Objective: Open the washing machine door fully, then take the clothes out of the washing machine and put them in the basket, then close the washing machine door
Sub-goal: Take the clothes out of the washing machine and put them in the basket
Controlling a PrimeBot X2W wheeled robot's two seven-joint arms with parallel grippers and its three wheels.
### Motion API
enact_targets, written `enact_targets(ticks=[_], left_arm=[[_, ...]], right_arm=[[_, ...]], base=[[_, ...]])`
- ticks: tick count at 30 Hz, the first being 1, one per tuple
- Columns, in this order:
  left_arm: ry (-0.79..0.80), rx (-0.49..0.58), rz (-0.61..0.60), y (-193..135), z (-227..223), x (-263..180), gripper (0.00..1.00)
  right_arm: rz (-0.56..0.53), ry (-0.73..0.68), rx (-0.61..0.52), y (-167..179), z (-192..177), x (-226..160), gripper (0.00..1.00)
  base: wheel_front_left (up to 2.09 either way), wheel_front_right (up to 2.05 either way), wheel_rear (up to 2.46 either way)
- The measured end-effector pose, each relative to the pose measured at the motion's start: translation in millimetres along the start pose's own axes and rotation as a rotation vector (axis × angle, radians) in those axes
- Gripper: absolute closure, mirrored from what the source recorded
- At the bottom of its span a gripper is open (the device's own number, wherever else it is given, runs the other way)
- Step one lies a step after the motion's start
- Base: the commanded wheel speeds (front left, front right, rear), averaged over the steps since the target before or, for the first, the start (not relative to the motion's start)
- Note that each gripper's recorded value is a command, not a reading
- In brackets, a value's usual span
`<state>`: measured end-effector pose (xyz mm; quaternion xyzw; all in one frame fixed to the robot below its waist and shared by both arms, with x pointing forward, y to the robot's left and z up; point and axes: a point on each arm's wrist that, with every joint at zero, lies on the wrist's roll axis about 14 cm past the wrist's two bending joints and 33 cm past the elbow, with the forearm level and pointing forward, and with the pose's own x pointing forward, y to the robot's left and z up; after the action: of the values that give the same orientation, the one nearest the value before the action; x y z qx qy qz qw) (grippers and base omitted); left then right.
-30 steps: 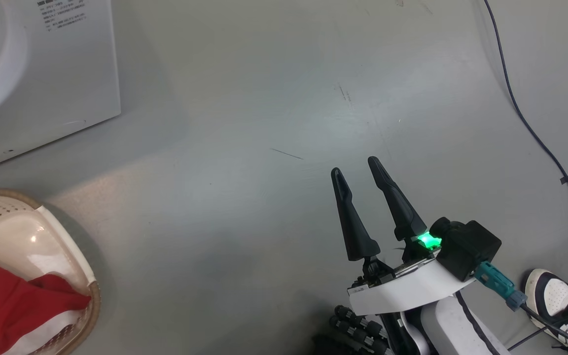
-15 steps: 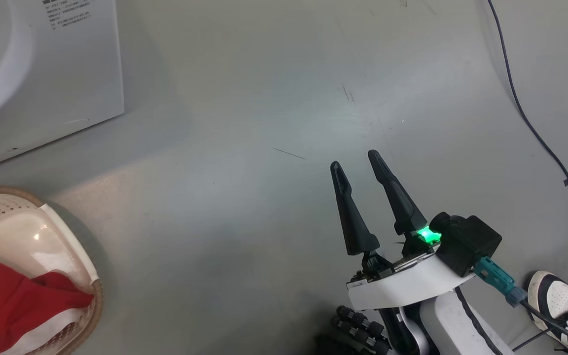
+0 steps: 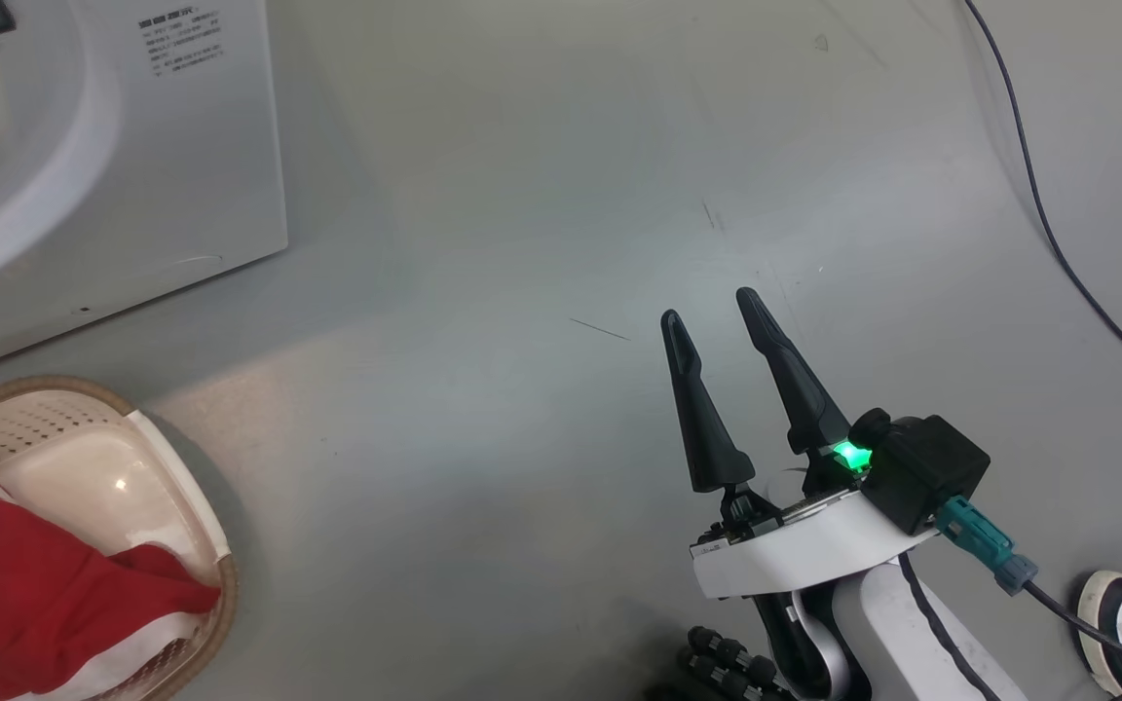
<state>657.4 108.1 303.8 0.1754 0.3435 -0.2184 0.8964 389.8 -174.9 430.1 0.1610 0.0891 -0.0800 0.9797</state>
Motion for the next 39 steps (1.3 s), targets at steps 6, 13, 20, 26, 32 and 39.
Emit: enact_targets(ticks=[6, 13, 20, 26, 32, 39], left_arm=[[-0.081, -0.021, -0.002, -4, 18, -15, 1.0], [-0.17, -0.043, -0.009, -12, 35, -36, 1.0], [-0.244, -0.088, -0.031, -27, 43, -60, 1.0], [-0.289, -0.11, -0.016, -25, 40, -83, 1.0], [-0.343, -0.143, 0.002, -24, 36, -106, 1.0], [-0.426, -0.19, 0.013, -28, 37, -135, 1.0]], right_arm=[[0.018, -0.017, -0.01, 4, 5, -2, 0.0], [0.039, -0.043, -0.022, 8, 13, -3, 0.0], [0.058, -0.082, -0.029, 12, 25, -5, 0.0], [0.081, -0.111, -0.028, 17, 34, -6, 0.0], [0.108, -0.136, -0.029, 23, 41, -9, 0.0], [0.135, -0.149, -0.023, 28, 45, -17, 0.0]], base=[[0.0, 0.0, 0.0], [0.0, 0.0, 0.0], [0.0, 0.0, 0.0], [0.0, 0.0, 0.0], [0.0, 0.0, 0.0], [0.0, 0.0, 0.0]])
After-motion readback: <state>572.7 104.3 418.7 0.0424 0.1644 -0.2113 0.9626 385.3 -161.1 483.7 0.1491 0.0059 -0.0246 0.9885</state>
